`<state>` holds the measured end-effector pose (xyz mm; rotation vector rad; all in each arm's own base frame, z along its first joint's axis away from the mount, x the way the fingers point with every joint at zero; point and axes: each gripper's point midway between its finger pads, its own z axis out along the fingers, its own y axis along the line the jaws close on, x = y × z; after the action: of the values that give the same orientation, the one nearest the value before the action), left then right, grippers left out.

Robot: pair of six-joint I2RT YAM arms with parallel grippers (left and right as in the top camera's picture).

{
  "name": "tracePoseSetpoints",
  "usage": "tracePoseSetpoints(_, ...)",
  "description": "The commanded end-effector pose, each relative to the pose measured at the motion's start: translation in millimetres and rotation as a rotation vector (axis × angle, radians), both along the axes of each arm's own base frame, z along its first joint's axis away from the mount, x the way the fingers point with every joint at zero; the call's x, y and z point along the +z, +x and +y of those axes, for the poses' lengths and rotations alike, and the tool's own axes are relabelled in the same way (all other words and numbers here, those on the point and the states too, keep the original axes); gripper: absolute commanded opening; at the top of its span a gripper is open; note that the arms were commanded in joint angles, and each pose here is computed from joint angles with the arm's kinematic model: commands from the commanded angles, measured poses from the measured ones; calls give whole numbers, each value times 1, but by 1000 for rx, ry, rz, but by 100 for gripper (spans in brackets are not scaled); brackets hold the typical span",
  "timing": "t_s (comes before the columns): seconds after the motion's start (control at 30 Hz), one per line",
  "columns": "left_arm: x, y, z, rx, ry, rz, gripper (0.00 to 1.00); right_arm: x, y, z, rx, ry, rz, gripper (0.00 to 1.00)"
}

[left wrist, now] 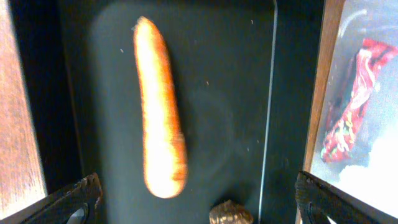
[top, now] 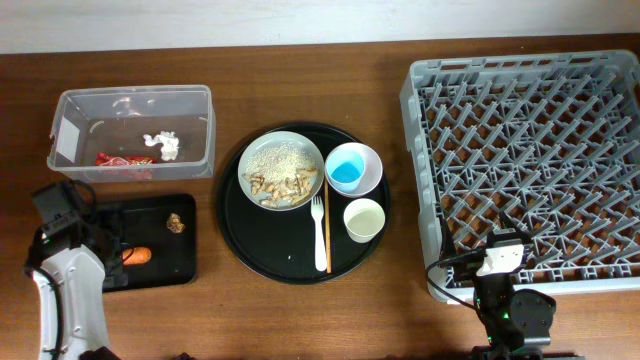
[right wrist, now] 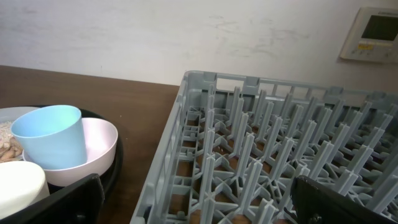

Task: Sort waste into correct bins and load items into the dishwasher rack
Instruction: 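Carry the carrot left and set it on the black tray, then reach the left gripper to the white plate and grip its rim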

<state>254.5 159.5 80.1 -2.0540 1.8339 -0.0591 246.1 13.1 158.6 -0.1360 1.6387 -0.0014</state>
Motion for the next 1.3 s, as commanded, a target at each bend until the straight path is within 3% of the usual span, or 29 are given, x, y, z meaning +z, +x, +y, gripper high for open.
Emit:
tracePoseSetpoints(0.0,-3,7,-13,-37,-79,-36,99,-3,0,1,2,-7,4,99)
tracePoseSetpoints(0.5,-3,7,-13,-37,-79,-36,99,-3,0,1,2,-7,4,99)
tracePoseSetpoints(0.53,-4,6,-72,-126,-384,-71,99,-3,0,1,2,-7,4,99)
tracePoseSetpoints(0.57,-4,-15,-102,-124,-540,-6,99,-3,0,1,2,-7,4,99)
tracePoseSetpoints(0.6,-4,-20,-108,-120,-572,13,99,-3,0,1,2,-7,4,99)
tracePoseSetpoints(0.63,4,-25,-130,-261,-657,-5,99,-3,0,1,2,-7,4,99)
tracePoseSetpoints(0.67,17,-20,-150,-512,-693,-101,99,-3,0,1,2,-7,4,98)
tracePoseSetpoints(0.77,24,-31,-177,-722,-705,-84,99,-3,0,1,2,-7,4,99)
tracePoseSetpoints(0.87,57,-11,-210,-1006,-527,-63,99,-3,0,1,2,-7,4,99)
tracePoseSetpoints(0.97,111,18,-245,-1307,-96,-18,99,-3,0,1,2,-7,4,99)
tracePoseSetpoints(1.07,134,44,-279,-1429,206,-93,99,-3,0,1,2,-7,4,99)
tracePoseSetpoints(1.17,138,52,-278,-1417,261,-111,99,-3,0,1,2,-7,4,99)
tracePoseSetpoints(1.27,130,77,-298,-1677,382,-145,98,-3,0,1,2,-7,4,99)
